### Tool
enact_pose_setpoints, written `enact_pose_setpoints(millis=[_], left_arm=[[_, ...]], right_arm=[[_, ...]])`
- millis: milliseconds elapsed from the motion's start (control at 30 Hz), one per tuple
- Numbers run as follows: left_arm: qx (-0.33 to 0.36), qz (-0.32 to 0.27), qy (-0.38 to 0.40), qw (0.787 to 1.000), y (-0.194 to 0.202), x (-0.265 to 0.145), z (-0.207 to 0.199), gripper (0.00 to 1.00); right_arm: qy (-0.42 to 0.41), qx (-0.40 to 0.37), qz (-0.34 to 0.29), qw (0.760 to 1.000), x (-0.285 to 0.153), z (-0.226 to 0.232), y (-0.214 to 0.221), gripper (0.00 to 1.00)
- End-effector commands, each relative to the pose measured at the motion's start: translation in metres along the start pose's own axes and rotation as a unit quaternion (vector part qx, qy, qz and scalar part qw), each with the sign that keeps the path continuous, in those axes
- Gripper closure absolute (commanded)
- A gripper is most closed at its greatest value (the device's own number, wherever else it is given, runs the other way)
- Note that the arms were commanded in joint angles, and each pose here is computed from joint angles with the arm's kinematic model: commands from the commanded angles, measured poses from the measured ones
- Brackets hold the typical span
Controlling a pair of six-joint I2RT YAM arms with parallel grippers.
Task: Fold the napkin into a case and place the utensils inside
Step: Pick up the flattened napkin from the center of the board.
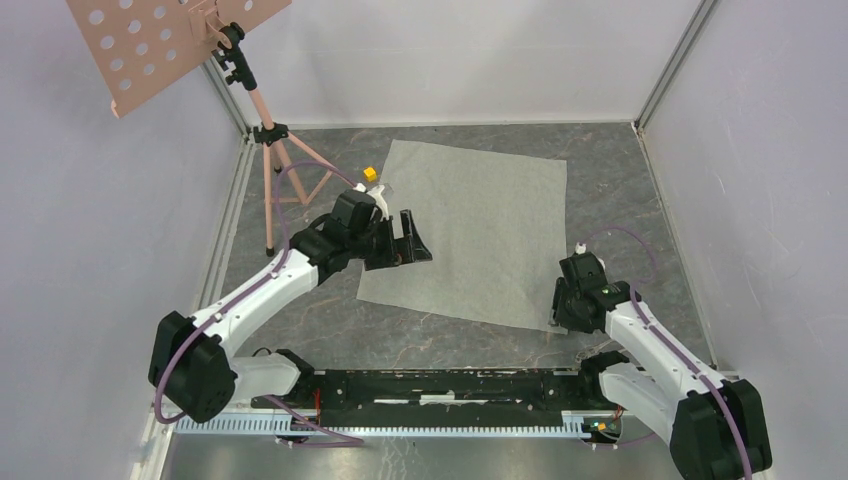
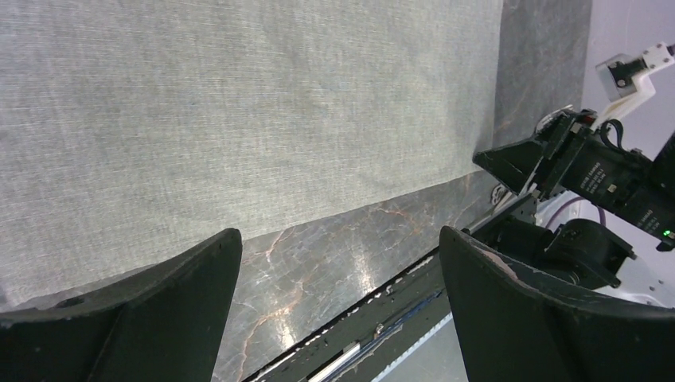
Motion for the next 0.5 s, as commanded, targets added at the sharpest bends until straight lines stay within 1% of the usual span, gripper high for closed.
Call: enact_pose_setpoints(millis=[0,67,133,233,333,367,467], left_arm=[[0.014,-0.037,-0.006,0.999,-0.006,-0.009,0.002,0.0],[0.013,-0.042,-0.009,0.999,-0.006,-0.011,0.004,0.0],[0.007,-0.046,-0.016,0.999,-0.005,-0.012,0.006,0.0],[-0.004,-0.051,-0.033,0.998,-0.004,-0.014,0.009,0.0],[-0.012,-0.061,-0.041,0.997,-0.002,-0.017,0.013,0.0],[-0.014,-0.064,-0.042,0.997,-0.002,-0.018,0.013,0.0],[-0.02,-0.066,-0.053,0.996,0.0,-0.019,0.016,0.0]], right_arm=[[0.036,0.012,0.005,0.999,0.011,-0.008,0.01,0.51],[0.037,0.013,0.007,0.999,0.012,-0.009,0.013,0.54],[0.035,0.017,0.008,0.999,0.013,-0.01,0.016,0.61],[0.032,0.029,-0.002,0.999,0.013,-0.011,0.018,0.75],[0.031,0.039,-0.017,0.999,0.012,-0.011,0.017,0.83],[0.03,0.041,-0.022,0.998,0.011,-0.011,0.016,0.88],[0.042,0.039,-0.029,0.998,0.006,-0.012,0.012,0.98]])
Point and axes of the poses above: each gripper's point midway between its finger pads, its own x axis out along the fingers, its own z axis along the line the jaws close on, y = z × x, the point moved 10 cm from there along -x, back along the fingers, and after that the axes turned 1 degree about x, right-handed, at the moved point
